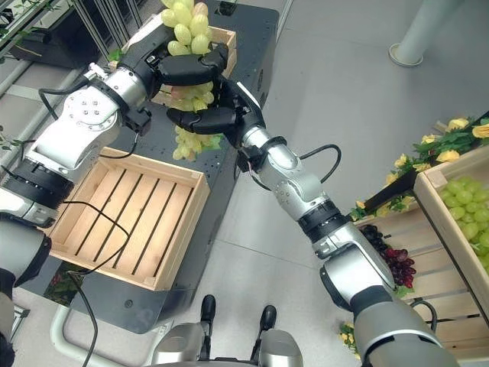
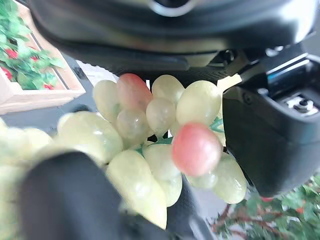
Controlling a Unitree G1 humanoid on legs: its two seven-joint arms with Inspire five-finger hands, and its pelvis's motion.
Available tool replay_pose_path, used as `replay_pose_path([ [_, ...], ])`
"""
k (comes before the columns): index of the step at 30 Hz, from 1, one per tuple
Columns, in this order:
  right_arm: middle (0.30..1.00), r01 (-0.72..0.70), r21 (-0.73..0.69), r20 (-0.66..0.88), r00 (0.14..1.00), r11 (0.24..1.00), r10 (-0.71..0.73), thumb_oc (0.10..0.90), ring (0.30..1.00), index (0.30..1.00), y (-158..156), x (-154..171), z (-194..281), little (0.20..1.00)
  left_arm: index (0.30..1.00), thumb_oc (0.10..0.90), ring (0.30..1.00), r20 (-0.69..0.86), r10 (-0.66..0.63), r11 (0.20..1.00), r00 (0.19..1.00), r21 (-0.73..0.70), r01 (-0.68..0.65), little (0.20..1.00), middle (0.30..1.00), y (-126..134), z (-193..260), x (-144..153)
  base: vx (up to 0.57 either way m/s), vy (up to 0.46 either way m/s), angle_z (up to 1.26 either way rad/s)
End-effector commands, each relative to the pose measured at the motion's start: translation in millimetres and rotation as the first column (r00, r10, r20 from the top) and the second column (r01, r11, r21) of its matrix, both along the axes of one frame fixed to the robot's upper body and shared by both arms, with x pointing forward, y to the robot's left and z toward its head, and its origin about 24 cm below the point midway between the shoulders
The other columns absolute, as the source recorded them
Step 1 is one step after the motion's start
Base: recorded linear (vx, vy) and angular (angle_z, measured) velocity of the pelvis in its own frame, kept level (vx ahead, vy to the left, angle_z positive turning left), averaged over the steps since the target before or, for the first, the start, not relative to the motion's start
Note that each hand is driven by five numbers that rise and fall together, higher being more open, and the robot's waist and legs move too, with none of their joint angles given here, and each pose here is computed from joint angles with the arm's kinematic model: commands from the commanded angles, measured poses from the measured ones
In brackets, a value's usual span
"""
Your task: Pick up the fruits from the basket on one side to the basket on the other side
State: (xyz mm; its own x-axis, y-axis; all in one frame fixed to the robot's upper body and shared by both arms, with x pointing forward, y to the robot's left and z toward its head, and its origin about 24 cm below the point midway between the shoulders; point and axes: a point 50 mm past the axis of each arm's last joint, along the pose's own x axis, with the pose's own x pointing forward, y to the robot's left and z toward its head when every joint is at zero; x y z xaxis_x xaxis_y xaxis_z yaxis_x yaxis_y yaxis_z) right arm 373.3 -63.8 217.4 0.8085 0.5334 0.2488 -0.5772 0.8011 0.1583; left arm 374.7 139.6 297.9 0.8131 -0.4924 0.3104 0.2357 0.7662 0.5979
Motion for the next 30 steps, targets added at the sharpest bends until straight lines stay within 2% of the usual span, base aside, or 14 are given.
replay_pose_path([
  [1, 0.507, -0.081, 0.159, -0.049, 0.995, 0.984, 0.09, 0.538, 0.507, 0.507, 30.1, -4.2, -22.8, 0.507, 0.3, 0.4, 0.3, 0.048, -0.184, 0.972, 0.982, -0.139, 0.189, 0.3, 0.3, -47.2, 7.0, -3.2, 0.0, 0.0, 0.0],
  [2, 0.3, -0.067, 0.195, -0.043, 0.996, 0.979, 0.077, 0.4, 0.3, 0.3, 29.1, -3.7, -20.2, 0.3, 0.3, 0.4, 0.3, 0.05, -0.192, 0.971, 0.98, -0.134, 0.197, 0.3, 0.3, -49.7, 6.7, -3.9, 0.0, 0.0, 0.0],
  [7, 0.3, -0.037, 0.249, -0.03, 0.998, 0.968, 0.046, 0.4, 0.3, 0.3, 28.9, -2.3, -15.0, 0.3, 0.3, 0.4, 0.3, 0.039, -0.185, 0.974, 0.982, -0.128, 0.189, 0.3, 0.3, -53.9, 3.3, -3.2, 0.0, 0.0, 0.0],
  [15, 0.3, -0.018, 0.269, 0.009, 1.0, 0.963, 0.016, 0.4, 0.3, 0.3, 25.7, -2.1, -8.2, 0.3, 0.3, 0.4, 0.3, -0.007, -0.134, 0.983, 0.991, -0.127, 0.132, 0.3, 0.3, -42.9, -6.8, 4.3, 0.0, 0.0, 0.0],
  [22, 0.3, -0.012, 0.317, 0.023, 1.0, 0.948, 0.005, 0.4, 0.3, 0.3, 23.8, -4.2, -6.0, 0.3, 0.3, 0.4, 0.3, -0.049, -0.006, 0.993, 0.999, -0.12, 0.0, 0.3, 0.3, -25.9, -22.5, 14.9, 0.0, 0.0, 0.0],
  [24, 0.3, -0.016, 0.331, 0.029, 1.0, 0.943, 0.007, 0.4, 0.3, 0.3, 24.4, -6.1, -5.6, 0.3, 0.319, 0.413, 0.319, -0.07, 0.028, 0.989, 0.997, -0.141, -0.038, 0.319, 0.319, -18.7, -28.4, 18.5, 0.0, 0.0, 0.0],
  [26, 0.3, -0.025, 0.341, 0.033, 0.999, 0.94, 0.015, 0.4, 0.3, 0.3, 25.0, -8.3, -6.5, 0.3, 0.3, 0.4, 0.3, -0.096, 0.074, 0.983, 0.993, -0.163, -0.089, 0.3, 0.3, -8.9, -36.8, 22.3, 0.0, 0.0, 0.0],
  [27, 0.3, -0.025, 0.342, 0.033, 0.999, 0.939, 0.015, 0.4, 0.3, 0.3, 25.1, -8.6, -6.6, 0.3, 0.321, 0.414, 0.321, -0.1, 0.079, 0.982, 0.992, -0.165, -0.095, 0.321, 0.321, -8.0, -37.8, 22.7, 0.0, 0.0, 0.0],
  [28, 0.3, -0.025, 0.344, 0.033, 0.999, 0.939, 0.015, 0.4, 0.3, 0.3, 25.3, -9.0, -6.7, 0.3, 0.542, 0.562, 0.542, -0.11, 0.096, 0.979, 0.989, -0.17, -0.113, 0.542, 0.542, -5.4, -40.6, 23.8, 0.0, 0.0, 0.0],
  [29, 0.3, -0.026, 0.344, 0.033, 0.999, 0.939, 0.015, 0.4, 0.3, 0.3, 25.5, -10.1, -8.0, 0.3, 0.9, 0.8, 0.9, -0.133, 0.14, 0.971, 0.981, -0.175, -0.162, 0.9, 0.9, 0.3, -47.0, 26.5, 0.0, 0.0, 0.0],
  [30, 0.3, -0.023, 0.344, 0.033, 0.999, 0.939, 0.013, 0.4, 0.3, 0.3, 25.4, -10.8, -8.5, 0.3, 0.9, 0.8, 0.9, -0.143, 0.166, 0.965, 0.976, -0.178, -0.191, 0.9, 0.9, 4.9, -51.1, 27.9, 0.0, 0.0, 0.0],
])
